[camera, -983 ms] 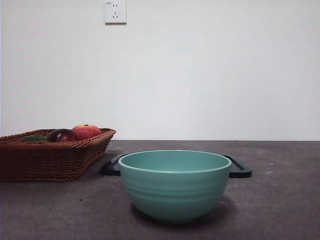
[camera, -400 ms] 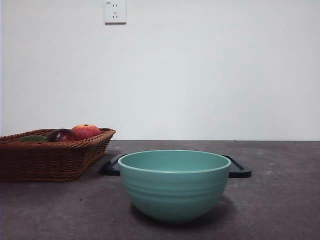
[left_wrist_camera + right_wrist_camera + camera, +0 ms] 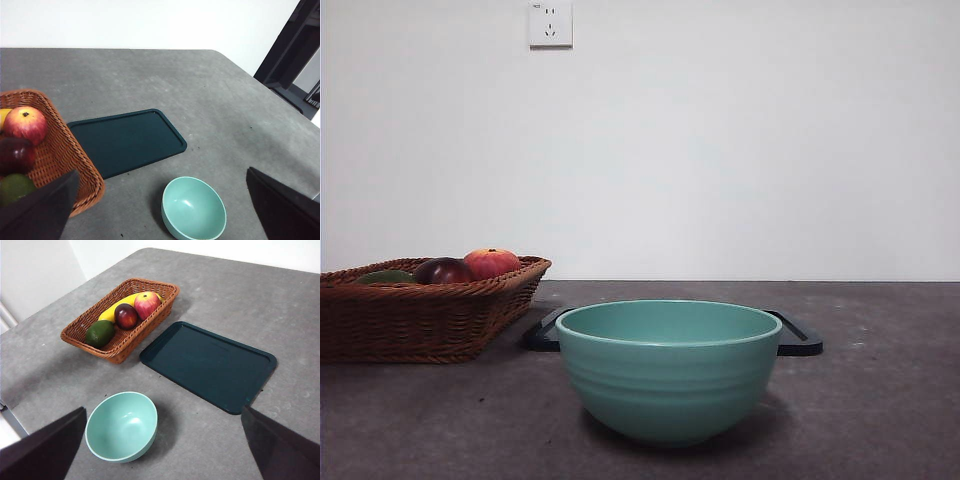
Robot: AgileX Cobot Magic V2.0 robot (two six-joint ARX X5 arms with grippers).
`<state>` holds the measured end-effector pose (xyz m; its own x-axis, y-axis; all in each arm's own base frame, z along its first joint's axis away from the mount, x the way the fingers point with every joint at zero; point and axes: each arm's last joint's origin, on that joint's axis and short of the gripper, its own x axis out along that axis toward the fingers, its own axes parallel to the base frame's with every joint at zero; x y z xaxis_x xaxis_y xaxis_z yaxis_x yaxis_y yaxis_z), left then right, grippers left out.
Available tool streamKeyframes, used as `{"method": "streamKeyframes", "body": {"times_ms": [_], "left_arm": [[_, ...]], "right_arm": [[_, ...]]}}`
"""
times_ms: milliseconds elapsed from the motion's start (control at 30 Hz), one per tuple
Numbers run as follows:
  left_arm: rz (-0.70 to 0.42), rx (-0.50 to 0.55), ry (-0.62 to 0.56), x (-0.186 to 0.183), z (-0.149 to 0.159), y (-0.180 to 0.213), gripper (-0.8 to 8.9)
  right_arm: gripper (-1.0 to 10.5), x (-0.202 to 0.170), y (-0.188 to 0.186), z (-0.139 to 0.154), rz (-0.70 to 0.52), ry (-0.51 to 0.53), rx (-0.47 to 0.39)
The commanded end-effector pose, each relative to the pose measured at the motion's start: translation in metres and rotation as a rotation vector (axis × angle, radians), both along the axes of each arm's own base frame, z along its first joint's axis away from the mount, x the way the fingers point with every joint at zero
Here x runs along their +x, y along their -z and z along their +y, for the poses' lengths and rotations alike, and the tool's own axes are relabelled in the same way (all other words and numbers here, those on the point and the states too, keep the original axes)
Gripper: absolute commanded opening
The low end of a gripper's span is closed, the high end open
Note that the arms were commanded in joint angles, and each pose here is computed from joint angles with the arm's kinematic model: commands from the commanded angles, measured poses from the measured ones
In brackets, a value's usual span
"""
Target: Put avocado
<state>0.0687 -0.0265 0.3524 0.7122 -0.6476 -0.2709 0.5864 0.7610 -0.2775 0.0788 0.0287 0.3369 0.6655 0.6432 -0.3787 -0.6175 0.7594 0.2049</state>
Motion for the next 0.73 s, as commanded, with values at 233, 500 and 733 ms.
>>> {"method": "streamKeyframes", "body": {"times_ms": [233, 500, 733], "left_arm": [[-0.018, -0.010, 0.006, -0.001, 0.000, -0.005, 5.93], [0.071, -0.010, -0.012, 0.001, 0.000, 0.001, 5.93], [0.304, 0.087, -0.175, 0.024, 0.000, 0.010, 5.93]], "right_arm": [[5.2, -0.001, -0.004, 0.000, -0.020, -0.004, -0.002], [5.3, -0.001, -0.005, 0.000, -0.022, -0.005, -0.002], [5.3, 0.000, -0.005, 0.000, -0.028, -0.005, -0.001]]}}
